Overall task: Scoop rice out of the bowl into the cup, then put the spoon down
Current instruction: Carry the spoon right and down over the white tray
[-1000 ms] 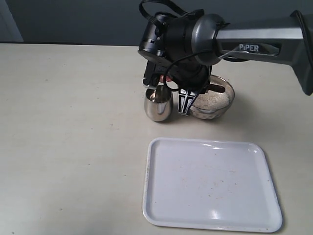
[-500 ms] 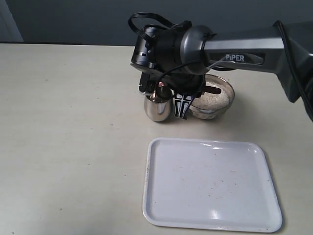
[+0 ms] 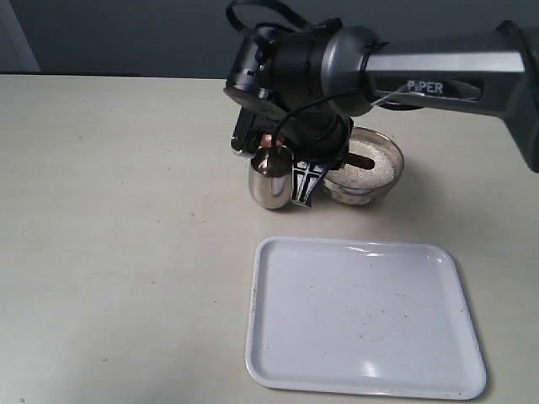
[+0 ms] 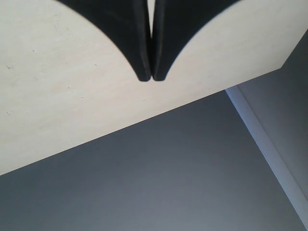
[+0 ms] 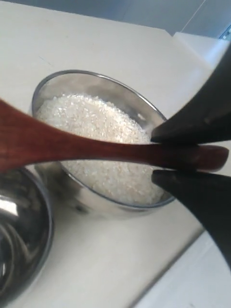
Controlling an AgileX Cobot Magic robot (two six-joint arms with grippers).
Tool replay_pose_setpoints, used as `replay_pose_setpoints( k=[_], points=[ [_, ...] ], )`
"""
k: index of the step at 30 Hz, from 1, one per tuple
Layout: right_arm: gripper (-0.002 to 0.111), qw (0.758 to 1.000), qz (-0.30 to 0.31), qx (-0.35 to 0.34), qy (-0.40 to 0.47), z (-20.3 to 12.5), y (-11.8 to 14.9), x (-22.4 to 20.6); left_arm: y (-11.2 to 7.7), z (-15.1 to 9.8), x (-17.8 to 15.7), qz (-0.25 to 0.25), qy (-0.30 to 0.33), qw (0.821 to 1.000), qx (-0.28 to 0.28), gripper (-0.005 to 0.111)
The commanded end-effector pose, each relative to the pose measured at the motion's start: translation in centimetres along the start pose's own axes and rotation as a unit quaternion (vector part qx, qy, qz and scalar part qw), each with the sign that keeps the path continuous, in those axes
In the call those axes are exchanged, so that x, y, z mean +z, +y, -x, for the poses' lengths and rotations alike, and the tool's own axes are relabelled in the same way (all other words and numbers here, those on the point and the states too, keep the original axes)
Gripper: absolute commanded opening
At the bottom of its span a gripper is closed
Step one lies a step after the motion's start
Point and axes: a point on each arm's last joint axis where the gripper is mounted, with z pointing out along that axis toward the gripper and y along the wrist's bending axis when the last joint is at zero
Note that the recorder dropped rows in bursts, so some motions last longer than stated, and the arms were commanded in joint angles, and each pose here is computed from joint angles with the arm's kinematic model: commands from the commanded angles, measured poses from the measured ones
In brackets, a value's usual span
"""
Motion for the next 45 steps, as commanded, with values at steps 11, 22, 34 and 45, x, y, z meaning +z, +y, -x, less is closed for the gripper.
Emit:
replay_pose_setpoints(
  k=[11,22,34,45],
  points=[
    [-0.001,0.973,0.173,0.150,-0.033,-4.8,-4.4,0.0,0.0,0.1,-0.1,-0.003,-0.007,1.000,-0.002,0.000],
    [-0.001,0.852,0.352,0.382,-0.059,-8.6,-8.1,1.1,0.0,0.1,-0.1,-0.003,-0.007,1.000,-0.002,0.000],
    [-0.001,0.819,0.368,0.440,-0.016,-14.6,-2.6,-1.2,0.0,0.1,-0.1,-0.003,-0.007,1.000,-0.002,0.000],
    [-0.001,0.751,0.373,0.537,-0.095,-19.0,3.0,-2.1,0.0,0.1,-0.1,-0.003,-0.007,1.000,-0.002,0.000]
  ],
)
